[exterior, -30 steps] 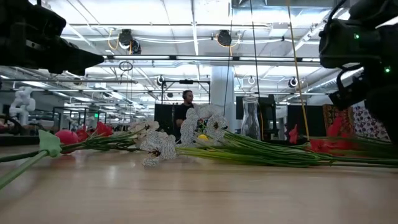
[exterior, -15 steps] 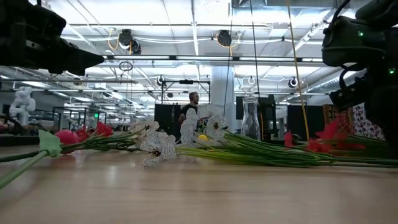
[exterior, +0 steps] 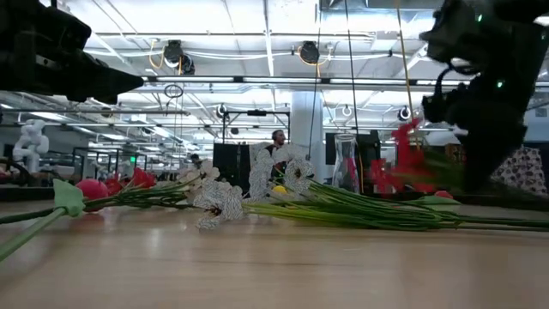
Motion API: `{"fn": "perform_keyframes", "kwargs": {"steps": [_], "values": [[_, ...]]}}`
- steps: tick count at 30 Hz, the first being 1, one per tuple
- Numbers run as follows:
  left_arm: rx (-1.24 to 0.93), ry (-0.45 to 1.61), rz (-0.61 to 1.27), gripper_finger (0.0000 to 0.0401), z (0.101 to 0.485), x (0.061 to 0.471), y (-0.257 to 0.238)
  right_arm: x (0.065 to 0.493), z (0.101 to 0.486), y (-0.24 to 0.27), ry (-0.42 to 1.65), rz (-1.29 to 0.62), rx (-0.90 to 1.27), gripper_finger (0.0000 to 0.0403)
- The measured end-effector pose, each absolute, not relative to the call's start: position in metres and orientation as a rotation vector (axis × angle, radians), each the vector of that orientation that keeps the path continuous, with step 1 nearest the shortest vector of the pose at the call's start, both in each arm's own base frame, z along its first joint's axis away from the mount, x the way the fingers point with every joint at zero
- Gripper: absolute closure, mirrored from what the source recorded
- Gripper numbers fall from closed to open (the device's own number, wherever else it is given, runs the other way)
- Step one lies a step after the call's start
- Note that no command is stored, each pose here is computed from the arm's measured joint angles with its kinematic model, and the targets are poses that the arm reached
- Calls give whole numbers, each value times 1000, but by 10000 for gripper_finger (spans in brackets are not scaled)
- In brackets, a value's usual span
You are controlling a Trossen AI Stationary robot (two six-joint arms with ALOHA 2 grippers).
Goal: Sort flowers into vase by color
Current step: Put the bottom red flowers into the transparent flower vase
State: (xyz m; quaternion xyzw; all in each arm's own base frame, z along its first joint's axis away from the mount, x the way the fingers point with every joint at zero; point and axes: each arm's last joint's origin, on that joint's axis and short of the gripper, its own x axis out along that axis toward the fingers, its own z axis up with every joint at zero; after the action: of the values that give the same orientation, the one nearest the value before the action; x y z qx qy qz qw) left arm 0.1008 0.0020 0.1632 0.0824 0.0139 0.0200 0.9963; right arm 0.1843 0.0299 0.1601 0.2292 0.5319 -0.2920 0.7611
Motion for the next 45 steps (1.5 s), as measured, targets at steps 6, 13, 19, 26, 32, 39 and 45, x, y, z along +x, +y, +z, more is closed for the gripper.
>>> {"fn": "perform_keyframes", "kwargs": {"steps": [6, 13, 19, 26, 32, 39, 45], "values": [[165, 28, 40, 387, 163, 101, 2, 198, 202, 29, 948, -650, 445, 401], [165, 28, 40, 387, 163, 101, 2, 201, 242, 28, 625, -690, 335, 401], [165, 28, 40, 387, 163, 101, 2, 202, 260, 23, 462, -721, 247, 401], [165, 29, 40, 387, 163, 101, 2, 214, 278, 4, 318, -734, 171, 401], [165, 28, 40, 387, 163, 101, 2, 222, 297, -27, 185, -724, 127, 401], [165, 28, 40, 387, 163, 101, 2, 220, 316, -67, 27, -692, 75, 401], [165, 28, 40, 387, 163, 101, 2, 212, 326, -92, -72, -686, 38, 401]]}}
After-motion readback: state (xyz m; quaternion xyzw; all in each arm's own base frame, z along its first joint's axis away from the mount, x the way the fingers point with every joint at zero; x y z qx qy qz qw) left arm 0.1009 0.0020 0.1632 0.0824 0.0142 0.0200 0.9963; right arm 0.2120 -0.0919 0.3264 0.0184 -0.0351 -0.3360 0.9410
